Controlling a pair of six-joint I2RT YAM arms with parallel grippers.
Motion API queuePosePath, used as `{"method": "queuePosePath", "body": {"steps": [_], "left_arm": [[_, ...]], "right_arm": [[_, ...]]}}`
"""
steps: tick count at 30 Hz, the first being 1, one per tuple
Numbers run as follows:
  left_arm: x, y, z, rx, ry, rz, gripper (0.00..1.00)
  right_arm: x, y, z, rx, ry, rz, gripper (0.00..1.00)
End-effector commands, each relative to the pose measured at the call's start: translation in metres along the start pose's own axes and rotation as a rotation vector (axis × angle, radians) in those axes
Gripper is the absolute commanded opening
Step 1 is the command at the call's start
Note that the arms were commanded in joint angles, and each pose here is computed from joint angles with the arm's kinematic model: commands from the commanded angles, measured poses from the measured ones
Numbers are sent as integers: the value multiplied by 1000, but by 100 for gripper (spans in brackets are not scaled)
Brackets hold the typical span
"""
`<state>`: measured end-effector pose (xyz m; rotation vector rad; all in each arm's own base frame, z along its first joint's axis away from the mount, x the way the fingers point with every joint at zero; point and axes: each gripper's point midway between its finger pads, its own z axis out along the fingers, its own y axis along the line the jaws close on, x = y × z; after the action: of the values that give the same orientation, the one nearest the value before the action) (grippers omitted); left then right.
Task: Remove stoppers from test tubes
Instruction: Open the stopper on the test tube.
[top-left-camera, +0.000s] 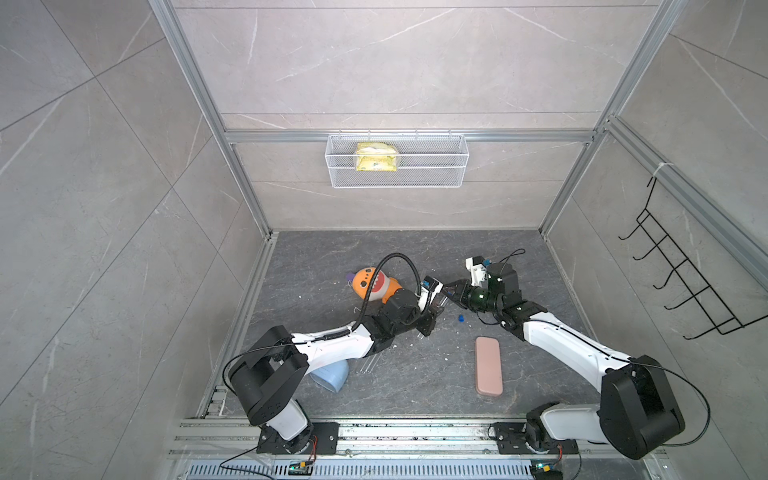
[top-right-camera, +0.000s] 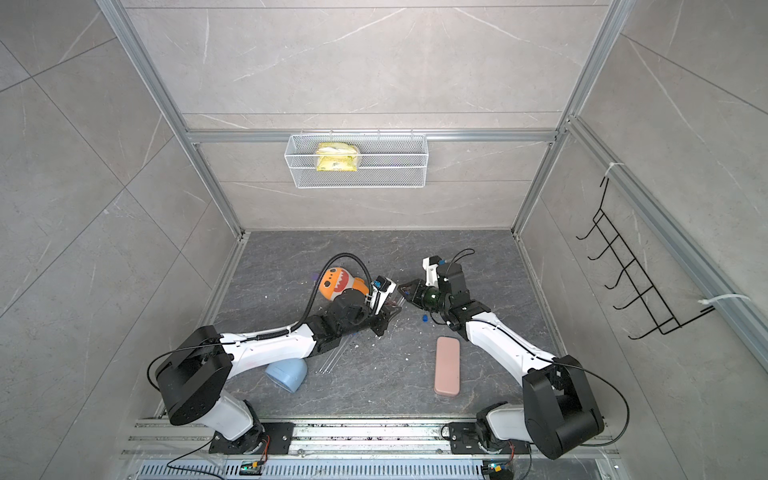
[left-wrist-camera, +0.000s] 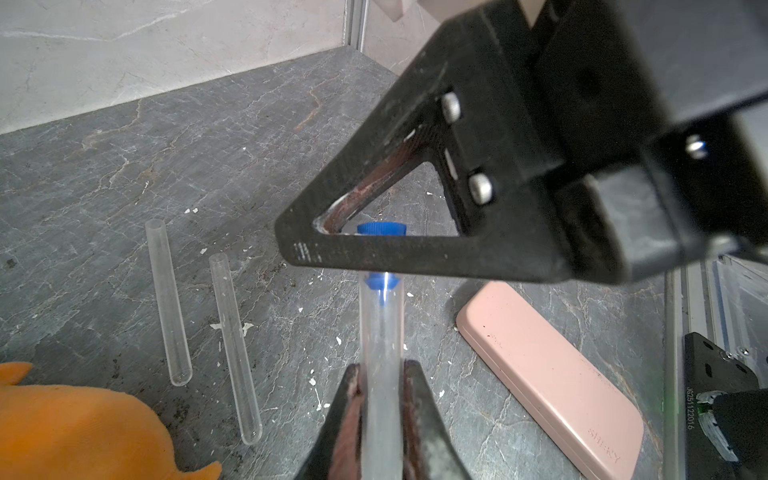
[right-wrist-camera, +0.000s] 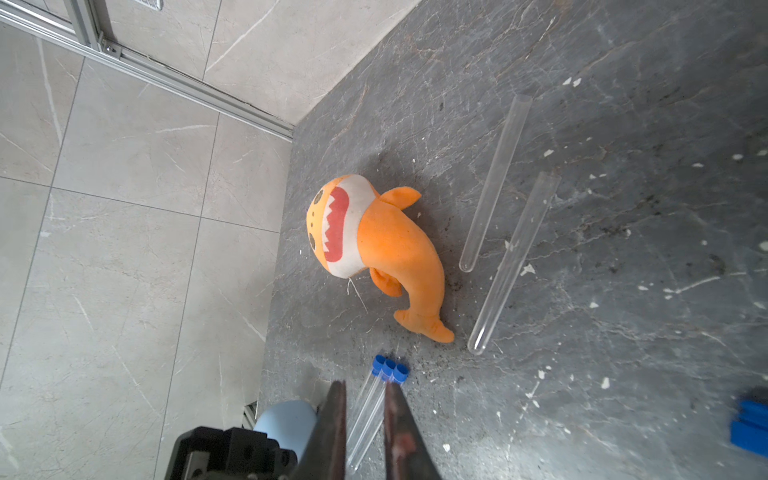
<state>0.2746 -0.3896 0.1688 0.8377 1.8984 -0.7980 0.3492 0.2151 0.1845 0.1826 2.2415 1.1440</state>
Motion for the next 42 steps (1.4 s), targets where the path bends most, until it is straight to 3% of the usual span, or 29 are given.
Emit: {"method": "queuePosePath", "body": {"steps": [1,14,28,42], "left_arm": [[17,-1,-9,-1,89,-8,0],[14,-9,-9,16,98,-1,0],[45,9,1,-38,159,-10,0],[75,20,-2,-62,213,-53,0]], "right_arm": [[-35,-6,-5,71,-142,-66,0],[-39,-20,-7,157,-171,-112,0],[-52,9,-23,27,-191,-57,0],[-81,-11,-50,75,-260,-37,0]]}}
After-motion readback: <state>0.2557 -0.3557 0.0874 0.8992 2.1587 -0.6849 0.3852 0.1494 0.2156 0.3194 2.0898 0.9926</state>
